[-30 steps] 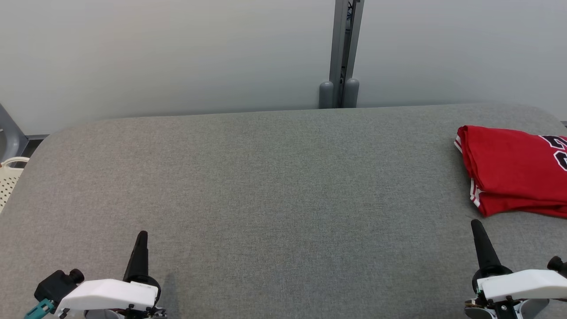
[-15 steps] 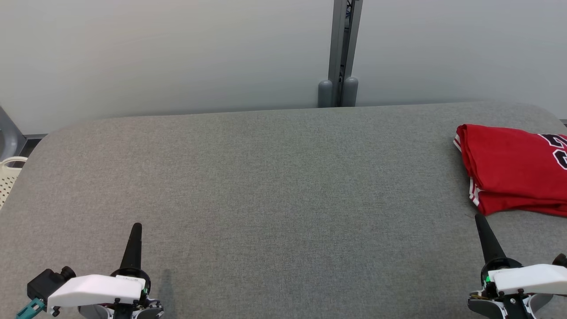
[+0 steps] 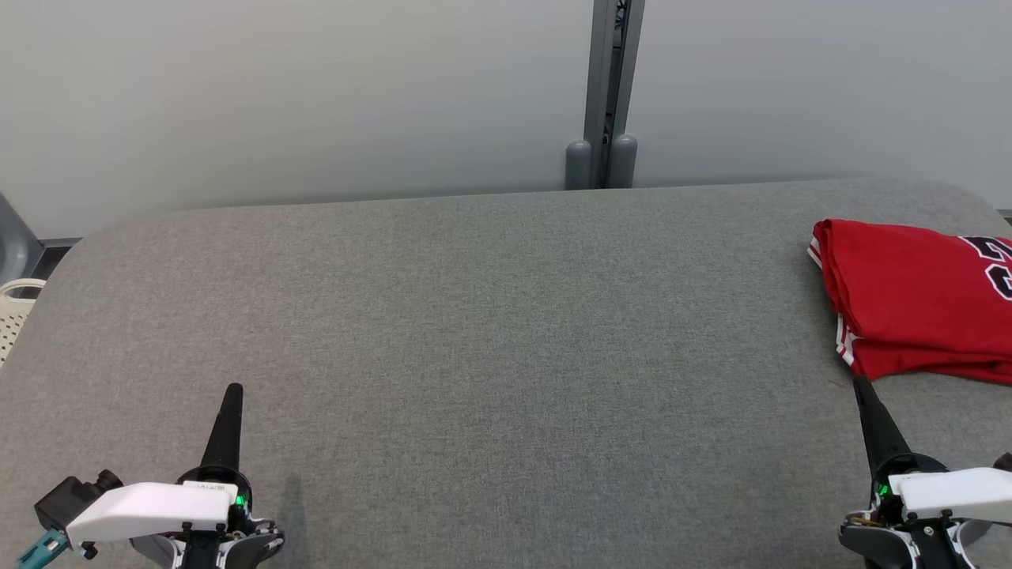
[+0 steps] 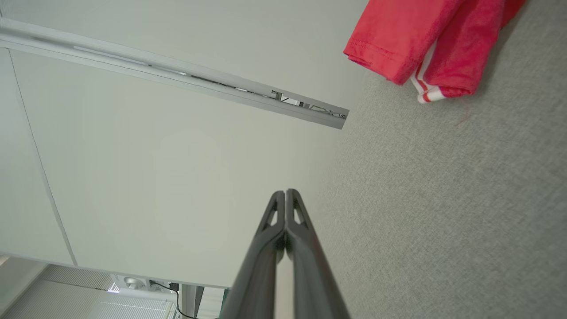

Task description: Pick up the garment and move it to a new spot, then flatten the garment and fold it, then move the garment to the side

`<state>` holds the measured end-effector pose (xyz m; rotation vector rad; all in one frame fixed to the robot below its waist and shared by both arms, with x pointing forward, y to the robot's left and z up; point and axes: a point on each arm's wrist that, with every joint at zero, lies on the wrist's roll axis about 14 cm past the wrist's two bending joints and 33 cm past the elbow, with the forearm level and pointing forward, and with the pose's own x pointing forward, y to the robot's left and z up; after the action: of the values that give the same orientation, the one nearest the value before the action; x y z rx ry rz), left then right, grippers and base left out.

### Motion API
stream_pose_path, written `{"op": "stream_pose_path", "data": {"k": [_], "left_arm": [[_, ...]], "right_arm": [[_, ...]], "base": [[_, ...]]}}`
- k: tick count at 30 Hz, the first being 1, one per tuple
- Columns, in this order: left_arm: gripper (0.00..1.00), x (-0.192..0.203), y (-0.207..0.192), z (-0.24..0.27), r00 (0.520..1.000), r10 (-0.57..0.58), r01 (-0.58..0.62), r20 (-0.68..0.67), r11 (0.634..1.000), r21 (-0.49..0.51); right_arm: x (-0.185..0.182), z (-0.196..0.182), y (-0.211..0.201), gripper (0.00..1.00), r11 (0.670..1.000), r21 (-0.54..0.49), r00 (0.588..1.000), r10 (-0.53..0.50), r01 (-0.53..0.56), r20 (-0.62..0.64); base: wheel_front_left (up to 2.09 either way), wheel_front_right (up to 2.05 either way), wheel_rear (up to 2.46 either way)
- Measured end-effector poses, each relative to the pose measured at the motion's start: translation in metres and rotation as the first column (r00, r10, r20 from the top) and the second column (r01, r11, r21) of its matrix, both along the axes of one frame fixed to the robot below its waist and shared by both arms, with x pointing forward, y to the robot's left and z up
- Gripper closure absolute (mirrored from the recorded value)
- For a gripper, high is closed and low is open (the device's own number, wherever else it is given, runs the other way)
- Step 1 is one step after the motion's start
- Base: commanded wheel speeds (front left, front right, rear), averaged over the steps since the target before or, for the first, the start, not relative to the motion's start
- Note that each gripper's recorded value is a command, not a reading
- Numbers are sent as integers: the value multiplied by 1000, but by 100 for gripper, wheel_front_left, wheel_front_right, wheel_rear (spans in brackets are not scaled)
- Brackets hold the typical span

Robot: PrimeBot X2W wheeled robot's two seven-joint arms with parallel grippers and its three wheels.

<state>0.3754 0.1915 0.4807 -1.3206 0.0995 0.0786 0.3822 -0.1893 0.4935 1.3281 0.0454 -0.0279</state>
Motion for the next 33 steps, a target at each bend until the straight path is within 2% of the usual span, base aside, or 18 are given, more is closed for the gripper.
{"op": "stream_pose_path", "data": {"k": [33], "left_arm": [[100, 10, 7, 19, 996, 23, -3, 88, 974, -228]], "right_arm": [[4, 8, -9, 100, 975, 224, 999, -14, 7, 29]], "base": [[0, 0, 0]]}}
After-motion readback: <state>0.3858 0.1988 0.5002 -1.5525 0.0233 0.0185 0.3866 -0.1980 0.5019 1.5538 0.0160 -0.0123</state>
